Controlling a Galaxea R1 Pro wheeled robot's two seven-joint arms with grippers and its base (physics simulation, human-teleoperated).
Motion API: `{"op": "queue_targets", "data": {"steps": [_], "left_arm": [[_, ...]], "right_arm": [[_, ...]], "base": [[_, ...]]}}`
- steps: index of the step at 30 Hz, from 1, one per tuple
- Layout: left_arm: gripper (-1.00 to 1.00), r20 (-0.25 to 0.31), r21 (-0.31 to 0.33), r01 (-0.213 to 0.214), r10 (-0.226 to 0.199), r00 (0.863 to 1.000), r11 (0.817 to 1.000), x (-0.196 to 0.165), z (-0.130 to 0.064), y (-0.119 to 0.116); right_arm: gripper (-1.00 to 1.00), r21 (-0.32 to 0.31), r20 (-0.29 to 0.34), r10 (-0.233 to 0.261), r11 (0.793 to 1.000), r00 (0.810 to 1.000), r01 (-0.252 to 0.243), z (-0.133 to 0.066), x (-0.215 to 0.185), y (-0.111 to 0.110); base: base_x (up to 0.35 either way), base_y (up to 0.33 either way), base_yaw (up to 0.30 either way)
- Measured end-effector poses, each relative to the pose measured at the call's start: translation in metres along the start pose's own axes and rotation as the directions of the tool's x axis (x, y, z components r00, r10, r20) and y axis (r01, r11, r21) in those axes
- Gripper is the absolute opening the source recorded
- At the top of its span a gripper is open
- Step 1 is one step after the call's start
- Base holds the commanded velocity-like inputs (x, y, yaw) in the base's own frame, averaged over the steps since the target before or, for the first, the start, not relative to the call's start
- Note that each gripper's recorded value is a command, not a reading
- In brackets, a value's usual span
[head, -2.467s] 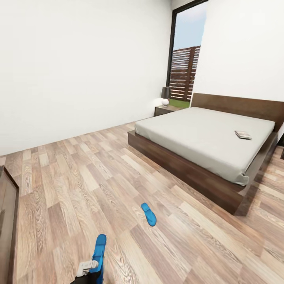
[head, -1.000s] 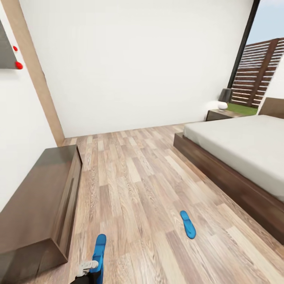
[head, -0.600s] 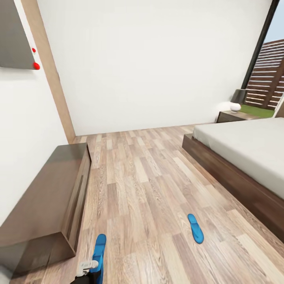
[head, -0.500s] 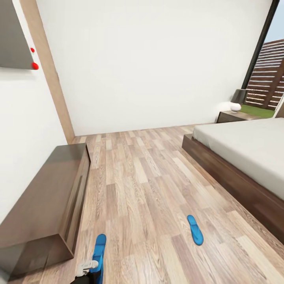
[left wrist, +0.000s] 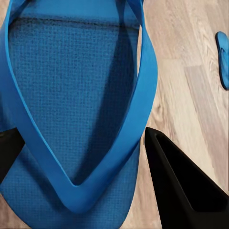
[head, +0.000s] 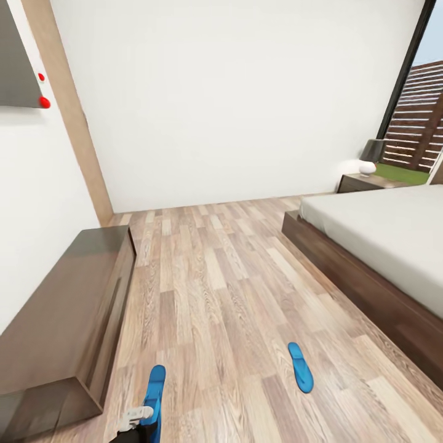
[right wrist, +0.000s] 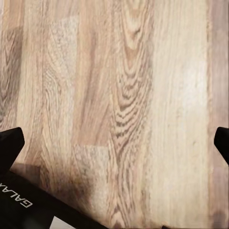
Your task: In the bedroom, move the book from the bed onto either nightstand, and place the two sandals side by side next to the bed.
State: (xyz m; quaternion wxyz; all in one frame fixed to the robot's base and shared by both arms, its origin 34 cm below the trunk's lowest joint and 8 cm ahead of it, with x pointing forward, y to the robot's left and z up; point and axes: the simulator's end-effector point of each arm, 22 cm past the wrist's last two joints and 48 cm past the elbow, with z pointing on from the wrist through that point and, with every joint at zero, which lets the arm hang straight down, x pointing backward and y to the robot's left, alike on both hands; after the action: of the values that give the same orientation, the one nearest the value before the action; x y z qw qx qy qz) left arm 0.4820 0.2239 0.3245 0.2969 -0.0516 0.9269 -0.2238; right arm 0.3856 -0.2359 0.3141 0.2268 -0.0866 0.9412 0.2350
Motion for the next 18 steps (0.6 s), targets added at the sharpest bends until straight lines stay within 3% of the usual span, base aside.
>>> {"op": "queue_targets", "data": {"steps": [5,18], "left_arm": [[-1.0,0.0,0.0,0.0,0.0,1.0,1.0,0.0001,0.0,0.0001],[-1.0,-0.004,-0.001,0.001,-0.001,1.0,1.0,0.0017,0.0004,0.0006]], "right_arm": [[1.0,0.0,0.0,0.0,1.0,1.0,0.0,0.0001,0.0,0.0],[1.0,0.0,-0.003,0.002,1.0,1.0,-0.002,0.0005,0.0013,-0.0003]], "base": [[0.143,-0.132,0.131],[0.008,-0.008,0.248]]}}
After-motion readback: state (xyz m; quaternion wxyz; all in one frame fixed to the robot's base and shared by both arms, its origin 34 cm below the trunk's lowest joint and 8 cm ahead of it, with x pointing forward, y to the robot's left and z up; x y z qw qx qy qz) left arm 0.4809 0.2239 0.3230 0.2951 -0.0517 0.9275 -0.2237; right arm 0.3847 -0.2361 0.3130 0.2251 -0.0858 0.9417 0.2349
